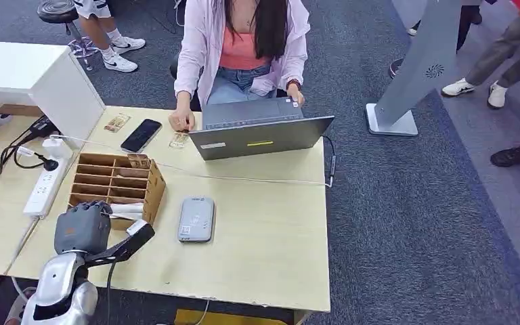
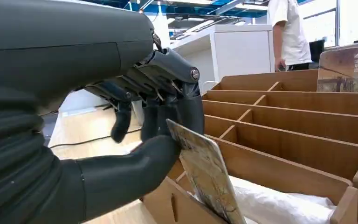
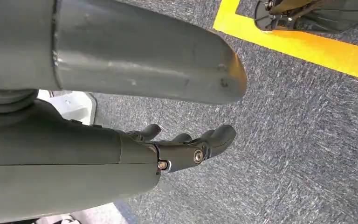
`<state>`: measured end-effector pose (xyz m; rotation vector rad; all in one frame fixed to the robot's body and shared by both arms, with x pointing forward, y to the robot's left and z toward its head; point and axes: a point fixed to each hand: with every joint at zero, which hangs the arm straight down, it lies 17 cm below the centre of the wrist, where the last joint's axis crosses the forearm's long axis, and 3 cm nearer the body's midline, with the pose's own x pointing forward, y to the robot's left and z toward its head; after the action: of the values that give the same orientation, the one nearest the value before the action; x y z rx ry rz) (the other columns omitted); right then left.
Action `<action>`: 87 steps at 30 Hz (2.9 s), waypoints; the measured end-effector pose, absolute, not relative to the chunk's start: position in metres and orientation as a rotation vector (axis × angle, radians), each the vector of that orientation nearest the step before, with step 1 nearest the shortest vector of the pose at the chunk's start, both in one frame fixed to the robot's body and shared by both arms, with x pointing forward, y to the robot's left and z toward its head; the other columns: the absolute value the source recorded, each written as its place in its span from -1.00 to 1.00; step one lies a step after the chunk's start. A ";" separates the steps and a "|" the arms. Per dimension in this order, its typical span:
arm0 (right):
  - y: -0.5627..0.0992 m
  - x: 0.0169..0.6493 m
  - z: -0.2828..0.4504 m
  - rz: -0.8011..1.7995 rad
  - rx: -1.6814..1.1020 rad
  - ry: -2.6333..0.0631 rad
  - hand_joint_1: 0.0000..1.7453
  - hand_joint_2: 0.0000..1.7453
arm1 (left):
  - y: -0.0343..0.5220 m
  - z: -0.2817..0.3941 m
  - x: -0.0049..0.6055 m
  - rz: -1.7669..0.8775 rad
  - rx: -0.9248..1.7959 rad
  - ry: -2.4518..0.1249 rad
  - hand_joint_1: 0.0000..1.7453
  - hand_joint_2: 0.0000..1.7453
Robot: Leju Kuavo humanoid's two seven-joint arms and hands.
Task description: Pass the card to the sensor for recognition and then transmit it.
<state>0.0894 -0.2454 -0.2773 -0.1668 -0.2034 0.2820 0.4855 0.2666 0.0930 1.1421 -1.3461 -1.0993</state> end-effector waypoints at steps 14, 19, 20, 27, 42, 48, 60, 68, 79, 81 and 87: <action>-0.245 0.090 -0.277 0.282 -0.166 -0.207 -1.00 -1.00 | 0.267 0.093 0.485 -1.091 1.136 -1.352 1.00 1.00; -0.245 0.090 -0.277 0.283 -0.167 -0.208 -1.00 -1.00 | 0.267 0.093 0.485 -1.085 1.128 -1.354 1.00 1.00; -0.245 0.090 -0.277 0.283 -0.167 -0.208 -1.00 -1.00 | 0.267 0.093 0.485 -1.085 1.128 -1.354 1.00 1.00; -0.245 0.092 -0.277 0.290 -0.168 -0.215 -1.00 -1.00 | 0.269 0.113 0.493 -1.073 1.161 -1.401 1.00 1.00; -0.245 0.094 -0.276 0.301 -0.167 -0.231 -1.00 -1.00 | 0.277 0.215 0.524 -0.997 1.307 -1.536 1.00 1.00; -0.245 0.094 -0.276 0.302 -0.167 -0.232 -1.00 -1.00 | 0.277 0.229 0.526 -0.982 1.327 -1.558 1.00 1.00; -0.245 0.095 -0.276 0.303 -0.167 -0.232 -1.00 -1.00 | 0.277 0.235 0.527 -0.976 1.334 -1.567 1.00 1.00; -0.242 0.099 -0.276 0.358 -0.161 -0.233 -1.00 -1.00 | 0.291 0.292 0.558 -0.948 1.454 -1.561 1.00 1.00; -0.241 0.106 -0.274 0.391 -0.160 -0.238 -1.00 -1.00 | 0.322 0.317 0.602 -0.950 1.510 -1.473 1.00 1.00; -0.241 0.107 -0.274 0.391 -0.160 -0.238 -1.00 -1.00 | 0.324 0.312 0.605 -0.958 1.502 -1.460 1.00 1.00; -0.241 0.106 -0.274 0.391 -0.160 -0.238 -1.00 -1.00 | 0.325 0.309 0.609 -0.970 1.498 -1.446 1.00 1.00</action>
<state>0.1063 -0.2407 -0.2744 -0.1597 -0.2377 0.3909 0.6094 0.3246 0.3087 1.4981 -1.4464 -0.9697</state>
